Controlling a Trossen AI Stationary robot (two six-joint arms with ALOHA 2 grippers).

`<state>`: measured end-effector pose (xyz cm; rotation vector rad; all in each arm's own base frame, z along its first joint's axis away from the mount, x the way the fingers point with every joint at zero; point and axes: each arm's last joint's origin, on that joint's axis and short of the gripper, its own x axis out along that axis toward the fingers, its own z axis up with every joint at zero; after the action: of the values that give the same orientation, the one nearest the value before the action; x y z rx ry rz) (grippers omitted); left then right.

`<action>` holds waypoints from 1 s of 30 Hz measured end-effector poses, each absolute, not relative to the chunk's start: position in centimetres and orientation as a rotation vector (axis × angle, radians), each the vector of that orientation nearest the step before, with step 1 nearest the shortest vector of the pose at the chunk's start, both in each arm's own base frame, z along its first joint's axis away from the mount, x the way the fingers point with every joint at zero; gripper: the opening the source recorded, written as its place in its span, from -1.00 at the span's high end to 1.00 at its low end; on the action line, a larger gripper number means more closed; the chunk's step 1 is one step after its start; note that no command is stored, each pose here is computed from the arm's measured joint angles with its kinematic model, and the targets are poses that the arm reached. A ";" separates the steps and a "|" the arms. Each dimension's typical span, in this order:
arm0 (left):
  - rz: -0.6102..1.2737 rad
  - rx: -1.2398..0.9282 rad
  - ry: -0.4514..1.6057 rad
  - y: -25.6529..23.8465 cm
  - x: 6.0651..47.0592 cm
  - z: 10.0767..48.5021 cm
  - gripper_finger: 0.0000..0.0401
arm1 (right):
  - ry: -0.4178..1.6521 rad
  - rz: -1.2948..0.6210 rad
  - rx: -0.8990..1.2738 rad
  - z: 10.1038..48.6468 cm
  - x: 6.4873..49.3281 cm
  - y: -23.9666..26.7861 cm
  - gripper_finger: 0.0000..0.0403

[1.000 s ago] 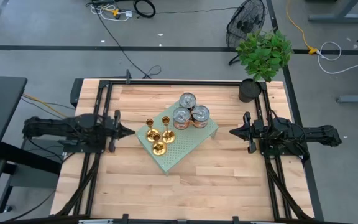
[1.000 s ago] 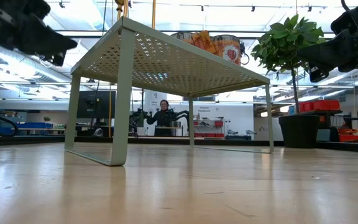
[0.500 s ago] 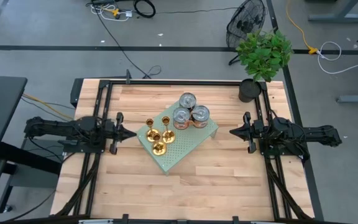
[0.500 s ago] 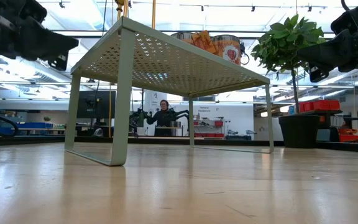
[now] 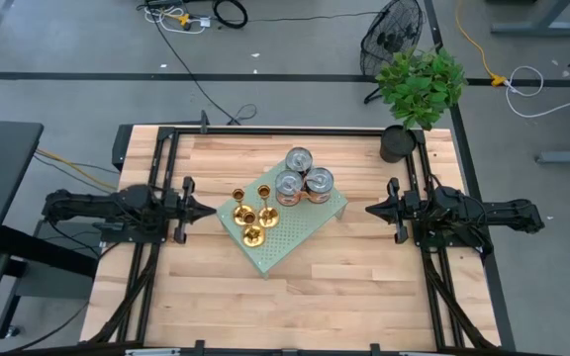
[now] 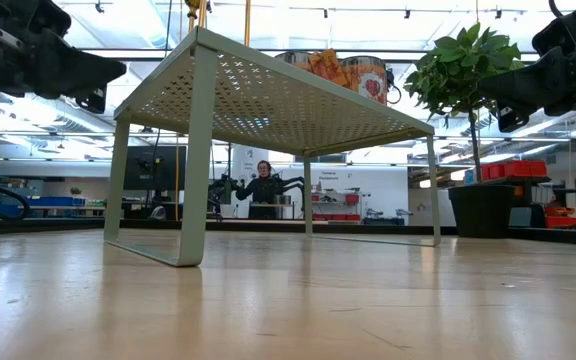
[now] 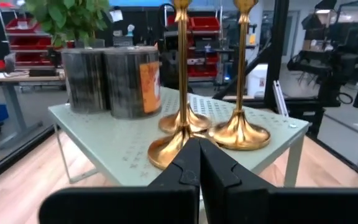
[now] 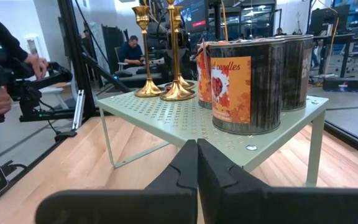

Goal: Pick & Place candle stick holders
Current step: Return to Home Position

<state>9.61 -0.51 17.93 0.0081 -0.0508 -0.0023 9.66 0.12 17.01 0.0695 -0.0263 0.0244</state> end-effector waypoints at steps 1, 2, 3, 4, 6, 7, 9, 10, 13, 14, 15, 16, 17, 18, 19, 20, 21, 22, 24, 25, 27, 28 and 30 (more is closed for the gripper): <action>-0.006 0.004 -0.057 -0.5 9.7 17.6 1.00 | -0.026 0.025 0.070 17.0 9.7 0.1 0.99; -0.013 -0.008 -0.052 -0.5 9.7 17.2 1.00 | -0.026 0.025 0.069 17.0 9.7 0.1 0.99; -0.020 -0.019 -0.053 -0.6 9.7 17.1 1.00 | -0.026 0.025 0.069 17.0 9.7 0.1 0.99; -0.021 -0.022 -0.047 -0.6 9.7 17.0 1.00 | -0.026 0.024 0.069 17.0 9.7 0.1 0.99; -0.021 -0.015 -0.044 -0.6 9.7 17.0 1.00 | -0.026 0.024 0.069 17.0 9.7 0.1 0.99; -0.022 -0.004 -0.044 -0.6 9.7 17.0 1.00 | -0.026 0.024 0.070 17.0 9.7 0.1 0.99; -0.017 0.023 -0.041 -0.6 9.7 17.0 1.00 | -0.026 0.025 0.070 17.0 9.7 0.1 0.99; -0.015 0.032 -0.035 -0.5 9.7 16.9 1.00 | -0.026 0.025 0.069 17.0 9.7 0.1 0.99; -0.009 0.036 -0.032 -0.4 9.7 16.9 1.00 | -0.026 0.025 0.069 17.0 9.7 0.1 0.99; -0.006 0.036 -0.031 -0.4 9.7 16.9 0.99 | -0.026 0.024 0.069 17.0 9.7 0.1 0.99; -0.002 0.036 -0.031 -0.3 9.7 16.9 0.99 | -0.026 0.024 0.069 17.0 9.7 0.1 0.99; 0.001 0.037 -0.030 -0.3 9.7 16.9 0.99 | -0.026 0.025 0.070 17.0 9.7 0.1 0.99; 0.004 0.037 -0.029 -0.3 9.7 16.9 0.99 | -0.026 0.025 0.070 17.0 9.7 0.1 0.99; 0.004 0.037 -0.027 -0.3 9.7 16.9 0.99 | -0.026 0.025 0.069 17.0 9.7 0.1 0.99; 0.006 0.037 -0.026 -0.3 9.7 16.8 0.99 | -0.026 0.024 0.070 17.0 9.7 0.1 0.99; 0.006 0.037 -0.025 -0.3 9.7 16.8 0.99 | -0.026 0.025 0.069 17.0 9.7 0.1 0.99; 0.005 0.038 -0.024 -0.3 9.7 16.8 0.99 | -0.026 0.025 0.069 17.0 9.7 0.1 0.99; 0.005 0.037 -0.023 -0.3 9.7 16.8 0.99 | -0.026 0.025 0.070 17.0 9.7 0.1 0.99; -0.001 0.037 -0.020 -0.3 9.7 16.8 0.99 | -0.026 0.025 0.069 17.0 9.7 0.1 0.99; -0.007 0.037 -0.019 -0.3 9.7 16.8 0.99 | -0.026 0.025 0.069 17.0 9.7 0.1 0.99; -0.015 0.037 -0.017 -0.3 9.7 16.8 0.99 | -0.026 0.024 0.069 17.0 9.7 0.1 0.99; -0.015 0.035 -0.017 -0.3 9.7 16.7 0.99 | -0.026 0.025 0.069 17.0 9.7 0.1 0.99; -0.014 0.032 -0.017 -0.3 9.7 16.7 0.99 | -0.026 0.025 0.069 17.0 9.7 0.1 0.99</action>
<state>9.73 -0.32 16.74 0.0324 -0.0168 -0.0138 9.66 0.12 17.02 0.0692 -0.0264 0.0246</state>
